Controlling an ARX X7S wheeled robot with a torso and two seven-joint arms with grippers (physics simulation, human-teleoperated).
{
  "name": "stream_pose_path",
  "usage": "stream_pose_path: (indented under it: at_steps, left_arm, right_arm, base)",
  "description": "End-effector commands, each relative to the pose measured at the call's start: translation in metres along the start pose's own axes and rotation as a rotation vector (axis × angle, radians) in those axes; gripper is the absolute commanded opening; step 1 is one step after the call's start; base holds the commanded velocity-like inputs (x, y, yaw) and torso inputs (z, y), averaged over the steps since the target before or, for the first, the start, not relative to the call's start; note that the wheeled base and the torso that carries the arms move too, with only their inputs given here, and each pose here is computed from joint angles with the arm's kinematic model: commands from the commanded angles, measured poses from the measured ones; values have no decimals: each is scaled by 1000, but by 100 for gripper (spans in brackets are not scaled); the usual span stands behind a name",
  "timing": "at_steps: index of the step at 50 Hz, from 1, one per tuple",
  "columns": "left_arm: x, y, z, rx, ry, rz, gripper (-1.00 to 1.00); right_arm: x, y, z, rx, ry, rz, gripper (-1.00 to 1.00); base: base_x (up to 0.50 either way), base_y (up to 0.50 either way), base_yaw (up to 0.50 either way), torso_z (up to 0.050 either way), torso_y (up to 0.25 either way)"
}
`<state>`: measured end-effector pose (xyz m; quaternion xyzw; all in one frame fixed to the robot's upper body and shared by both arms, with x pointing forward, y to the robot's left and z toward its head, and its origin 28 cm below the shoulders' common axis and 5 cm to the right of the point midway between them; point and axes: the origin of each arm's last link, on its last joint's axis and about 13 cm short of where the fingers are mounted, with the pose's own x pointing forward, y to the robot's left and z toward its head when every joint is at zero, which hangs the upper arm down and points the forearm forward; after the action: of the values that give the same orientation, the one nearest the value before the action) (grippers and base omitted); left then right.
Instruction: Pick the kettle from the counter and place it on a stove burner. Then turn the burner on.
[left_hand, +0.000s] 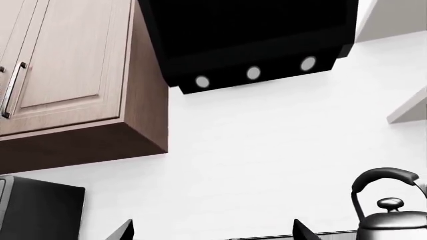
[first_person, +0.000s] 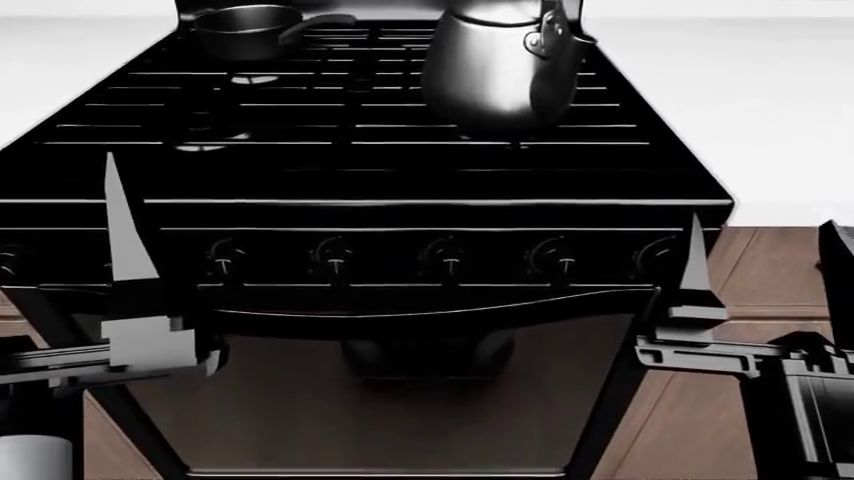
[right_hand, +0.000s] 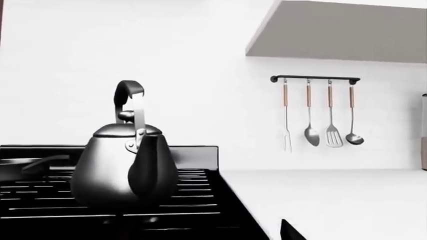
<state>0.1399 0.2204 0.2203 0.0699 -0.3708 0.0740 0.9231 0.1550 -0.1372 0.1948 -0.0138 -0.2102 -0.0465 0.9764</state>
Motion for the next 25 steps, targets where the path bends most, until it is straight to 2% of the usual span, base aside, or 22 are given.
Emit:
stream_pose_path:
  at_steps: [1,14,25]
  left_arm:
    - [0,0,0,-2,3,2,100]
    - [0,1,0,-2,-1,6,100]
    - [0,0,0,-12,10,5,100]
  right_arm:
    - [0,-1,0,9,5,-2,100]
    - [-1,0,0,6,7,4,100]
    - [2,-3,-4,-7,70,-3,100]
  base:
    - [0,0,0,-50,0]
    - [0,0,0,-50,0]
    - [0,0,0,-50,0]
